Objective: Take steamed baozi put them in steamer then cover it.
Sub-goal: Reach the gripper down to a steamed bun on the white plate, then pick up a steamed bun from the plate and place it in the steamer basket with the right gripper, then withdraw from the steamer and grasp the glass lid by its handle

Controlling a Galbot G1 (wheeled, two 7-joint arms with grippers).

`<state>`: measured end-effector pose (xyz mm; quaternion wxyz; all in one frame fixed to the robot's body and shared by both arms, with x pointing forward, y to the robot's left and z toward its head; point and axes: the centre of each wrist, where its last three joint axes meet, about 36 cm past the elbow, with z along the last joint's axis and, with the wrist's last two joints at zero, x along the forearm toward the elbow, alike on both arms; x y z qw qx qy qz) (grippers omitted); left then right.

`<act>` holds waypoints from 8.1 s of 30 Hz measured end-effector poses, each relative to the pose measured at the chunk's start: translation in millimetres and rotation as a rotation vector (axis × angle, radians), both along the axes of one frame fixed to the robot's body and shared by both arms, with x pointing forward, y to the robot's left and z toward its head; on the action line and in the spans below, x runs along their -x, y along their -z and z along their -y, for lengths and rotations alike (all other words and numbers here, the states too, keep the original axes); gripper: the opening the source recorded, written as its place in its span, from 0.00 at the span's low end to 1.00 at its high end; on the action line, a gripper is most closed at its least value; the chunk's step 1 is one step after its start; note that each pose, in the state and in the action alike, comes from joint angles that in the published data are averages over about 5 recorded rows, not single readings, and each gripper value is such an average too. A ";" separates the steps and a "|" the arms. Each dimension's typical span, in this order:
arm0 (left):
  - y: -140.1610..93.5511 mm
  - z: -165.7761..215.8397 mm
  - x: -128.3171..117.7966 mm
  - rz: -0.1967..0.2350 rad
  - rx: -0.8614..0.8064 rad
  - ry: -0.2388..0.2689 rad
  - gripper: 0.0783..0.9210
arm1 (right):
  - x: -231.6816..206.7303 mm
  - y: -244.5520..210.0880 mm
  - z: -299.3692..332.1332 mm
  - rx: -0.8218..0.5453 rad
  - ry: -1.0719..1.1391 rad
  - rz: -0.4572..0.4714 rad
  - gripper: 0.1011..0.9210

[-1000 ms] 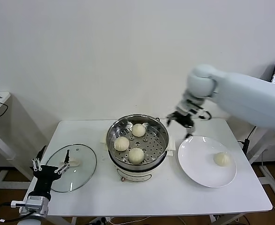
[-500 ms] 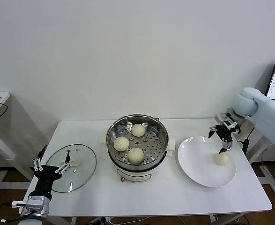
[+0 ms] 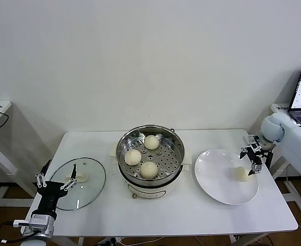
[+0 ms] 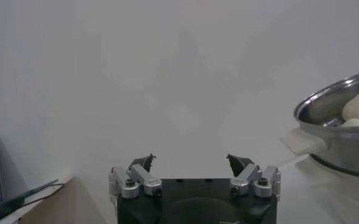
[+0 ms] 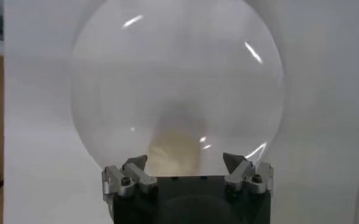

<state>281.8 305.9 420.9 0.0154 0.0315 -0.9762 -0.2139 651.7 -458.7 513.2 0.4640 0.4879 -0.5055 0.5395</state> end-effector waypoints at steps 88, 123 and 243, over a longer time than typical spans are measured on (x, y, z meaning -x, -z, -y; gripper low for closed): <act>1.8 -10.1 -13.2 0.001 0.007 0.001 0.88 | 4.0 -200.0 -297.4 -0.212 -0.191 -0.027 0.74; 4.3 -16.4 -15.6 -0.007 0.019 -0.013 0.88 | -38.8 -93.5 -370.0 -0.103 -0.201 -0.090 0.77; 167.7 -58.0 -74.9 -0.071 -1.159 0.072 0.88 | 325.2 166.3 -158.8 -1.585 1.344 1.200 0.88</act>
